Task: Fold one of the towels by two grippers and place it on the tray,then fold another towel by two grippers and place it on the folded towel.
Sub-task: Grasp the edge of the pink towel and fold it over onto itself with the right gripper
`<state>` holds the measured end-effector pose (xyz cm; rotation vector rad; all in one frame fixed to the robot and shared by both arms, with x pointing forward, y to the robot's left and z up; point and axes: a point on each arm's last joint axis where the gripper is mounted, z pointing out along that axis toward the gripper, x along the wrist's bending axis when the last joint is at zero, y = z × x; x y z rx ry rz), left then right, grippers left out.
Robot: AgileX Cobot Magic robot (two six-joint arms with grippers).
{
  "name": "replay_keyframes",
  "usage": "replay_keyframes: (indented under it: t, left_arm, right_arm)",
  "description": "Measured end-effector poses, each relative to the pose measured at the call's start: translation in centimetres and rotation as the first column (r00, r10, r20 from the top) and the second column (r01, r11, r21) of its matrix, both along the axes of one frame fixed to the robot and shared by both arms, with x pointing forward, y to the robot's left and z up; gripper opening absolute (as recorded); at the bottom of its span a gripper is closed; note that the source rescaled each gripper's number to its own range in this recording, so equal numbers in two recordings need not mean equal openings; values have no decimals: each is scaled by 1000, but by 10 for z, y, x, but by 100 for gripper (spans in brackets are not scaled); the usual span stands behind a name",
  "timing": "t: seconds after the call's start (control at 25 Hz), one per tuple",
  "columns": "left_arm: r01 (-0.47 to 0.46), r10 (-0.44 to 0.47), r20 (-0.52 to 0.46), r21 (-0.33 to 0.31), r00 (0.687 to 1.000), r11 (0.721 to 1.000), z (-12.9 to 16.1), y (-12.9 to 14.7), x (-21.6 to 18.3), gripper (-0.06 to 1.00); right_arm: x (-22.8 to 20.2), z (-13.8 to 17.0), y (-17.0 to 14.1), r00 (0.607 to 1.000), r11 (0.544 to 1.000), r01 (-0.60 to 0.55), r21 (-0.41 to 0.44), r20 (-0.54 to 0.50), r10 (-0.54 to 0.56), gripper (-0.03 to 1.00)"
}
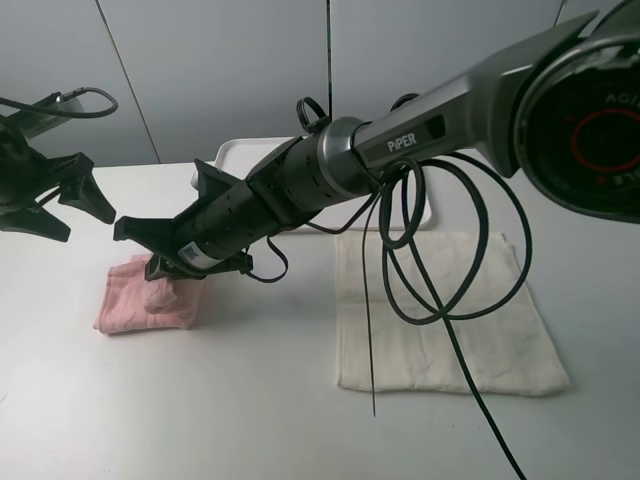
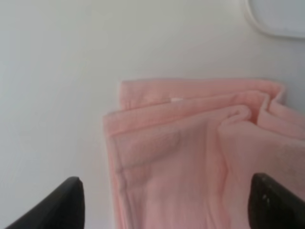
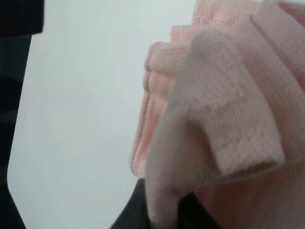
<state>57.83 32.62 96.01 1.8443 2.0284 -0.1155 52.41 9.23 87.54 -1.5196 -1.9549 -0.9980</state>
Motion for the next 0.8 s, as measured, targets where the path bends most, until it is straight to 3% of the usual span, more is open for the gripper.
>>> replay_keyframes:
  t: [0.16,0.32,0.4,0.6,0.8]
  left_arm:
    - [15,-15,23,-15,1000,1000,7,-2,1,90]
    - [24,-22,39,-52,999,998,9,-5,1,90]
    - [34,-30,50,-78,998,996,10,-7,2,90]
    - [61,-51,87,-117,995,991,12,-11,4,90]
    - [72,-61,95,-117,994,991,12,-12,4,90]
  right_arm:
    - [0,0,0,1000,1000,11,2,-20,-11,8]
    - [-1,3,3,997,998,49,45,-59,-47,39]
    - [-5,6,10,995,994,78,82,-74,-72,48]
    - [-21,8,24,1000,993,31,113,-4,-30,50]
    - [-11,13,17,999,994,20,109,43,-25,54]
